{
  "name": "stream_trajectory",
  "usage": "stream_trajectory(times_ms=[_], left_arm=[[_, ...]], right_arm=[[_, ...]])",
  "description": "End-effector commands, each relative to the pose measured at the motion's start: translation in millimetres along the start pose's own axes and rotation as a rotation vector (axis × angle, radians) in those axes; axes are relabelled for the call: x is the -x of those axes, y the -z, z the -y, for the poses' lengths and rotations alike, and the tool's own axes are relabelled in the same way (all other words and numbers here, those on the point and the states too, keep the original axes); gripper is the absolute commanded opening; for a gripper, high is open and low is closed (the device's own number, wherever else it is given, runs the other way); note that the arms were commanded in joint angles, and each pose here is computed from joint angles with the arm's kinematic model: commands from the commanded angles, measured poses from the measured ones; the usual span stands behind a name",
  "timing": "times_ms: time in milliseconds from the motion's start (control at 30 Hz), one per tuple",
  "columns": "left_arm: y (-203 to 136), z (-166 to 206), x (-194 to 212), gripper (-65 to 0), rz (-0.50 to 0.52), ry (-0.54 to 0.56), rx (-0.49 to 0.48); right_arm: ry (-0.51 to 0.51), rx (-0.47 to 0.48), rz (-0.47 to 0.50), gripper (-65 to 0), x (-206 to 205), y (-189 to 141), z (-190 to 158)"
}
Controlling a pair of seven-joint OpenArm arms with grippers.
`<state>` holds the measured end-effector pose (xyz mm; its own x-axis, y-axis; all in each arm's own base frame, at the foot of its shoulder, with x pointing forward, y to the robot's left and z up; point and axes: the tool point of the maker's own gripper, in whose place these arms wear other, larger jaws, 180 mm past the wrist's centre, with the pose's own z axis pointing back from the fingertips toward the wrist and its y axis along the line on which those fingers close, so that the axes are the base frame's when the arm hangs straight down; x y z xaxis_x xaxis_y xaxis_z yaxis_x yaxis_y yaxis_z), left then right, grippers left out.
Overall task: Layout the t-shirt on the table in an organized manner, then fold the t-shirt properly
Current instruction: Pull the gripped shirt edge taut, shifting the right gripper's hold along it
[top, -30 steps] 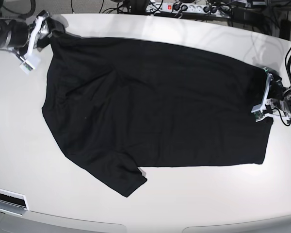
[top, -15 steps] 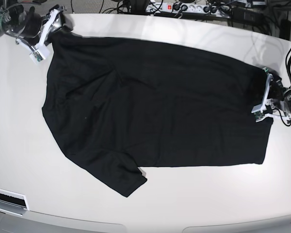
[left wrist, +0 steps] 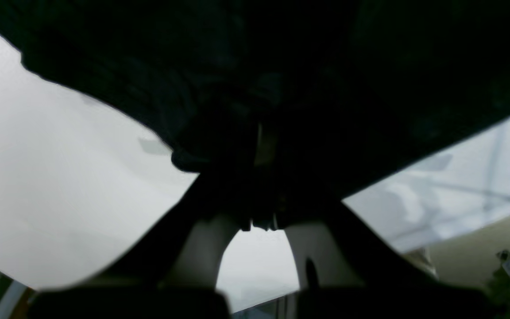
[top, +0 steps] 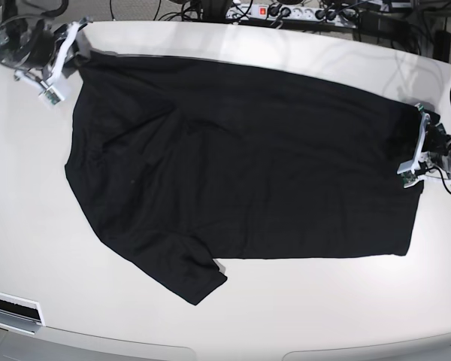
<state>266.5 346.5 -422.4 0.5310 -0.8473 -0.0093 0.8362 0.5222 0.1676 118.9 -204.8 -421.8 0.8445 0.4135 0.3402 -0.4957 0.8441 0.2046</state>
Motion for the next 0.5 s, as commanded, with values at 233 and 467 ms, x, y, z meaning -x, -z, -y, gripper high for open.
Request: stream_trajectory(times_ms=[233,467], left_arm=[[-17,-23,8,-65.0,-0.011,-0.002,-0.056],[-27,-28,-2,-65.0,0.015,0.03,-0.077]], right_arm=[[-0.07,-0.017,0.031,-65.0,-16,-28,16],[-0.1,0.005,0.017,-44.0,-20,-28,22]])
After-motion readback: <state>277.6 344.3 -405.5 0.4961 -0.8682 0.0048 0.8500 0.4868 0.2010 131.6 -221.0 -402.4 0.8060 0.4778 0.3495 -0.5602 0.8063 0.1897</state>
